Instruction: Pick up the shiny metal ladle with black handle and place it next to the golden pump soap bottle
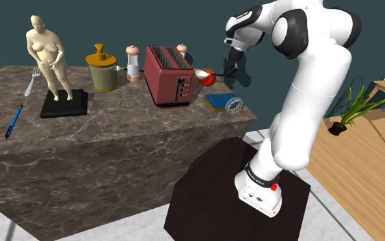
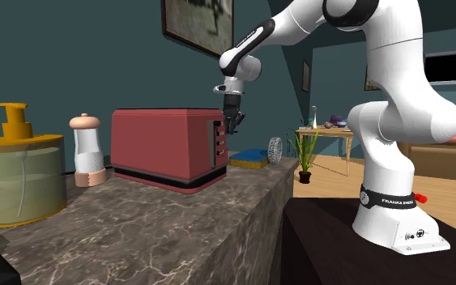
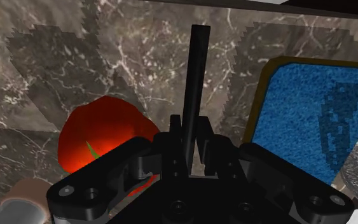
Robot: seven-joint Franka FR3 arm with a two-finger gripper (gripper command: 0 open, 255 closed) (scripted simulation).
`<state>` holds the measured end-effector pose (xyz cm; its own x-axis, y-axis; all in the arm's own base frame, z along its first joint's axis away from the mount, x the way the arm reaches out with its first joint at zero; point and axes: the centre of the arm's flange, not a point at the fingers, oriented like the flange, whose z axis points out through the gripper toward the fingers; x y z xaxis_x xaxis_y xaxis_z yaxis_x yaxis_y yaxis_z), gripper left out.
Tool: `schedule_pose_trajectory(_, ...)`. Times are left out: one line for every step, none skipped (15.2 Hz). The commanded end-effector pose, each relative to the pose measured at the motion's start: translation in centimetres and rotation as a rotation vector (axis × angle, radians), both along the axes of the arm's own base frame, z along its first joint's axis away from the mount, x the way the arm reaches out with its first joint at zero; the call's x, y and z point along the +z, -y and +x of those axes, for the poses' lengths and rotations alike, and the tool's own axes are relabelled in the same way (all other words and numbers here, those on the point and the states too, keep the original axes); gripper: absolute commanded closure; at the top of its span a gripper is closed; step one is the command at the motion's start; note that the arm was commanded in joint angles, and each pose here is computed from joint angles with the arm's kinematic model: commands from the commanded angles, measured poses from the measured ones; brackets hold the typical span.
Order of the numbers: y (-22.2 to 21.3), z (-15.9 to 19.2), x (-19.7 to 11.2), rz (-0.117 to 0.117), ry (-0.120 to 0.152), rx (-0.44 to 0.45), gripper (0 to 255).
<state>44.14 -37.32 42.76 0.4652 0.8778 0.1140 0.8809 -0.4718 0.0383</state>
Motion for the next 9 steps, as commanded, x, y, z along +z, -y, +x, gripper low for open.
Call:
schedule_pose_trajectory(0.1, 0.1, 1.0, 0.0, 0.0, 0.0, 255)
schedule_pose_trajectory(0.1, 0.1, 1.5, 0.0, 0.0, 0.0, 255)
schedule_pose_trajectory(0.1, 0.1, 2.0, 0.0, 0.0, 0.0, 255)
schedule_pose_trajectory(0.1, 0.1, 2.6, 0.0, 0.0, 0.0, 255)
schedule_pose_trajectory(0.1, 0.1, 3.1, 0.0, 0.0, 0.0, 255)
schedule_pose_trajectory(0.1, 0.1, 3.6, 0.0, 0.0, 0.0, 255)
schedule_pose_trajectory(0.1, 0.1, 4.2, 0.0, 0.0, 0.0, 255)
schedule_pose_trajectory(0.1, 0.1, 4.7, 0.0, 0.0, 0.0, 255)
schedule_pose_trajectory(0.1, 0.1, 5.2, 0.0, 0.0, 0.0, 255)
